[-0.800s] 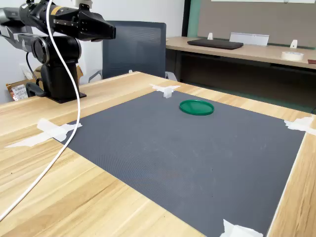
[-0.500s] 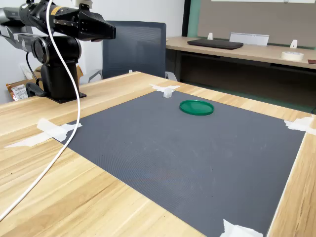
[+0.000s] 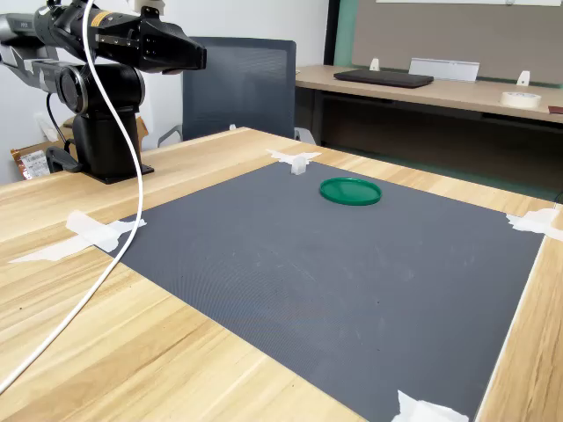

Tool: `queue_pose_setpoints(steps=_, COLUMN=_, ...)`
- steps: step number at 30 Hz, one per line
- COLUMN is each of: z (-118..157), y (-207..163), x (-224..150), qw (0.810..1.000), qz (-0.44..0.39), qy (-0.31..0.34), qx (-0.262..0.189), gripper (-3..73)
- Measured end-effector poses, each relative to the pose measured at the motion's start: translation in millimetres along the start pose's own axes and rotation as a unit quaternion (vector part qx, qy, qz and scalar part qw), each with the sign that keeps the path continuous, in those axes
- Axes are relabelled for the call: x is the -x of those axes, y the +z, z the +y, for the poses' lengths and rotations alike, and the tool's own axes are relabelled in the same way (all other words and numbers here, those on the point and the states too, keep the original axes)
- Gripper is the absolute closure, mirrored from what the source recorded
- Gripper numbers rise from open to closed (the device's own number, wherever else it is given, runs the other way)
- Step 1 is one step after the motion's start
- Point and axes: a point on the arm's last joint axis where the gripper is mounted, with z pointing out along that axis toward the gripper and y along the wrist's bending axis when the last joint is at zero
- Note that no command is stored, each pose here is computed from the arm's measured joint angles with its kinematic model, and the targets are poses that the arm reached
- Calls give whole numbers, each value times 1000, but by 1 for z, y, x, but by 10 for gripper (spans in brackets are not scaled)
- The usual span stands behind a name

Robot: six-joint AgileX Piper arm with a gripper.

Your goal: Grasp a white terminal and put it in the green lid.

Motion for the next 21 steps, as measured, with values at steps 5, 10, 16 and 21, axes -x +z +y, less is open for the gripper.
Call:
queue_pose_setpoints(steps=5, z=0, y=0, x=0, qw=1000, qz=0, qy=0, qx=0, gripper=723)
queue_pose_setpoints(steps=10, z=0, y=0, x=0, qw=1000, qz=0, qy=0, qx=0, gripper=723)
queue_pose_setpoints(steps=16, z=3, y=0, x=-3, qw=1000, qz=14, qy=3, qx=16, gripper=723)
queue_pose_setpoints(steps=21, z=5, y=3, x=-1, qw=998, qz=45, qy=5, qx=35, gripper=723)
